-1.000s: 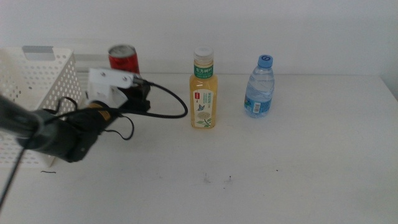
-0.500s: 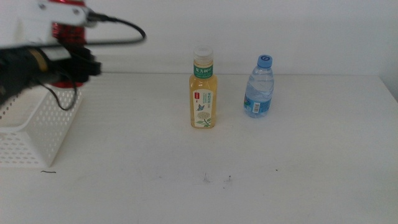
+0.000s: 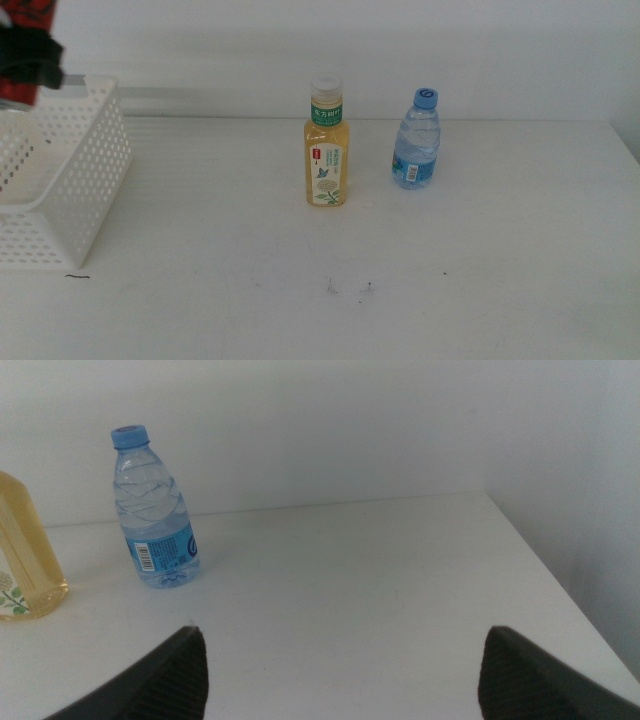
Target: Use arms to grab the bottles and put them into the dustbin to the left of the table.
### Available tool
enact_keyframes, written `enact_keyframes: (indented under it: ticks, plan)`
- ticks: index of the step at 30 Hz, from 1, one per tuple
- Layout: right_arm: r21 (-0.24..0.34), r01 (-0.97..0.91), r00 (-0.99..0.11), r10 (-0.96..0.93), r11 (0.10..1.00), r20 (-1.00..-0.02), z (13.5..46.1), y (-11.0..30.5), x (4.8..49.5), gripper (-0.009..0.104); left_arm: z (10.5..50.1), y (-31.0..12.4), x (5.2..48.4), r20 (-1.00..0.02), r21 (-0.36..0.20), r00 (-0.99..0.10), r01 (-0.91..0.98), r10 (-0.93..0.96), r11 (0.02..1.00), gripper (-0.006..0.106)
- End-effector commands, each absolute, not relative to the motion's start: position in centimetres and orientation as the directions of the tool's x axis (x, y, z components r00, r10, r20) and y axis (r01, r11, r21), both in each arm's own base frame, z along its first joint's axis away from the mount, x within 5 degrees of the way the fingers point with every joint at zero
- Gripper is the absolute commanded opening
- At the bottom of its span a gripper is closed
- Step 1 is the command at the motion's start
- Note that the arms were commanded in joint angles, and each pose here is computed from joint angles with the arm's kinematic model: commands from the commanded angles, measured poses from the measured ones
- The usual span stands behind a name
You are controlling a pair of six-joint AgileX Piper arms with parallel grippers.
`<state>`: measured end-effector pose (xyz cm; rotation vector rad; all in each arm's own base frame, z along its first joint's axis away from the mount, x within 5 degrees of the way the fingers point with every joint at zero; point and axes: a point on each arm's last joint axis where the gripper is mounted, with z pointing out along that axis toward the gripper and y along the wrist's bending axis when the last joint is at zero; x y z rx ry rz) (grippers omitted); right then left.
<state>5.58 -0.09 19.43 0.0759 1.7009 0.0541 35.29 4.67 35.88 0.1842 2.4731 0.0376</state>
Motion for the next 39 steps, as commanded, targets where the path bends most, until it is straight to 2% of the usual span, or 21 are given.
enact_keyframes:
  ticks: [1, 5, 13, 17, 19, 22, 26, 30, 31, 34, 36, 39]
  plan:
    - [0.065, 0.023, -0.120, 0.068, 0.998, -0.991, 19.4, -0.1, 5.6, 0.088, 35.8, 6.8, 36.6, -0.595, 0.074, -0.793, 0.109, 0.132, 0.991, 0.004]
    - [0.065, 0.023, -0.120, 0.068, 0.998, -0.991, 19.4, -0.1, 5.6, 0.088, 33.8, 9.5, 38.8, -0.526, 0.051, -0.842, 0.109, 0.119, 0.993, 0.004]
    - [0.065, 0.023, -0.120, 0.068, 0.998, -0.991, 19.4, -0.1, 5.6, 0.088, 25.3, 12.0, 41.8, -0.337, -0.006, -0.936, 0.108, 0.099, 0.994, 0.004]
    - [0.065, 0.023, -0.120, 0.068, 0.998, -0.991, 19.4, -0.1, 5.6, 0.088, 23.0, 12.4, 42.5, -0.305, -0.017, -0.950, 0.080, 0.071, 0.997, 0.008]
    - [0.065, 0.023, -0.120, 0.068, 0.998, -0.991, 19.4, -0.1, 5.6, 0.088, 22.4, 12.5, 42.7, -0.299, -0.022, -0.952, 0.068, 0.058, 0.997, 0.014]
    - [0.065, 0.023, -0.120, 0.068, 0.998, -0.991, 19.4, -0.1, 5.6, 0.088, 21.8, 12.4, 42.9, -0.287, -0.030, -0.957, 0.063, 0.052, 0.998, 0.031]
    - [0.065, 0.023, -0.120, 0.068, 0.998, -0.991, 19.4, -0.1, 5.6, 0.088, 21.8, 12.4, 42.9, -0.286, -0.030, -0.957, 0.057, 0.046, 0.998, 0.063]
    - [0.065, 0.023, -0.120, 0.068, 0.998, -0.991, 19.4, -0.1, 5.6, 0.088, 22.1, 12.2, 42.7, -0.264, 0.009, -0.963, 0.049, 0.050, 0.999, 0.093]
    - [0.065, 0.023, -0.120, 0.068, 0.998, -0.991, 19.4, -0.1, 5.6, 0.088, 22.6, 12.0, 42.5, -0.261, 0.019, -0.965, 0.034, 0.038, 0.999, 0.094]
    - [0.065, 0.023, -0.120, 0.068, 0.998, -0.991, 19.4, -0.1, 5.6, 0.088, 24.9, 10.6, 42.1, -0.278, 0.108, -0.958, 0.036, 0.065, 0.993, 0.094]
    - [0.065, 0.023, -0.120, 0.068, 0.998, -0.991, 19.4, -0.1, 5.6, 0.088, 27.5, 8.9, 41.6, -0.324, 0.156, -0.941, 0.053, 0.101, 0.986, 0.094]
    - [0.065, 0.023, -0.120, 0.068, 0.998, -0.991, 19.4, -0.1, 5.6, 0.088, 31.1, 5.1, 40.0, -0.430, 0.163, -0.892, 0.077, 0.141, 0.984, 0.094]
